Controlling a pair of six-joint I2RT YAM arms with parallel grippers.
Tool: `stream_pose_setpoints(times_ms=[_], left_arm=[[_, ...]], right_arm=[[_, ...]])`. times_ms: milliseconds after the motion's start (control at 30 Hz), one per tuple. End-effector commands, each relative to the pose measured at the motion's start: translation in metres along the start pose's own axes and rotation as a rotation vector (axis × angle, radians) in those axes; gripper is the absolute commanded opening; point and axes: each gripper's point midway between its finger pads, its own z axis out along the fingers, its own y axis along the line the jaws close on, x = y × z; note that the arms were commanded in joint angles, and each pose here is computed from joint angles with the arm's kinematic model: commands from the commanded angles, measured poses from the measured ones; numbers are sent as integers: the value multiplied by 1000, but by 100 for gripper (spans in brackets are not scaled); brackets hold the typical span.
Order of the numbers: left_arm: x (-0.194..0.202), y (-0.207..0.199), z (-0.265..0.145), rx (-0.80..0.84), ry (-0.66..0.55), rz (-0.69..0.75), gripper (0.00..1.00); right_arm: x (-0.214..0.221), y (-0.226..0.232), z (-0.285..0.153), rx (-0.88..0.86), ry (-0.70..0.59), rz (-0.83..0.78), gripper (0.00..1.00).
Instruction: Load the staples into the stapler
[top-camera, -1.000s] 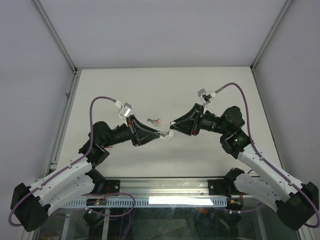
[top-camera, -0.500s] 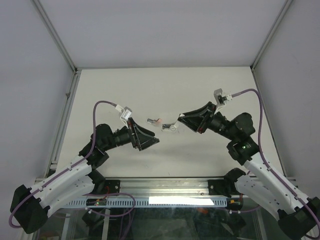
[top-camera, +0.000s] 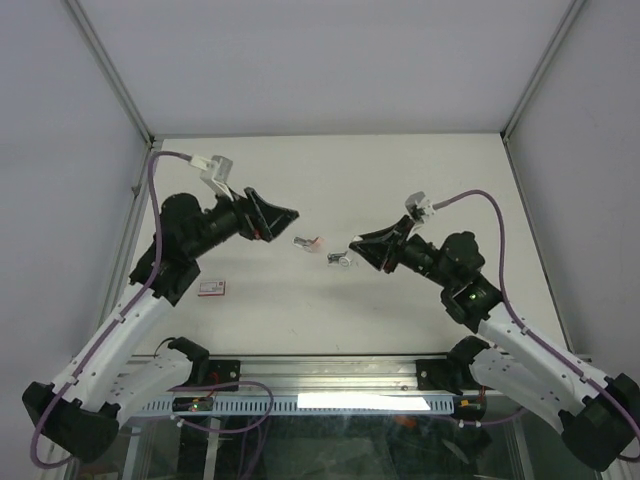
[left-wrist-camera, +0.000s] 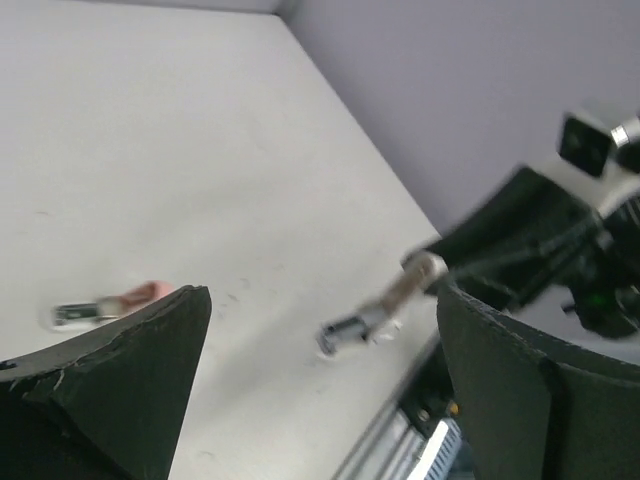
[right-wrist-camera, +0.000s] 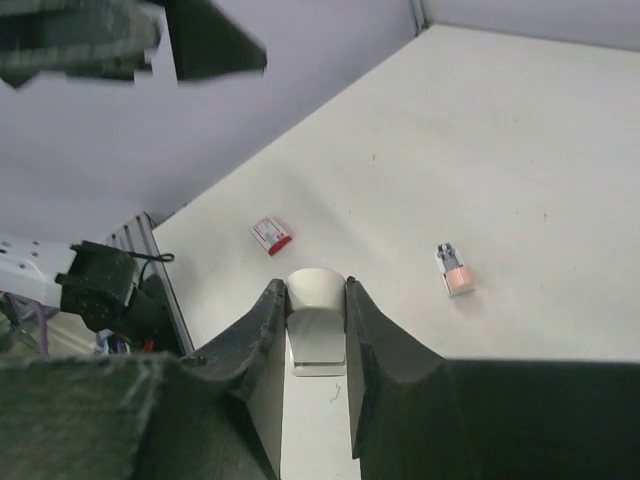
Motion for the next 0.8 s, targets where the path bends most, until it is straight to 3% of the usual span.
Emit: stream_pose_setpoints(times_ms=[0, 300, 767], left_arm=[[-18, 68, -10, -199, 43, -3, 99], [-53, 154, -60, -672, -127, 169, 99], [-44, 160, -64, -690, -116, 181, 99]], right_arm=[[-5, -1, 19, 46, -74, -162, 0], [38, -3, 69, 63, -32, -219, 0], [80, -26, 120, 52, 10, -257, 0]])
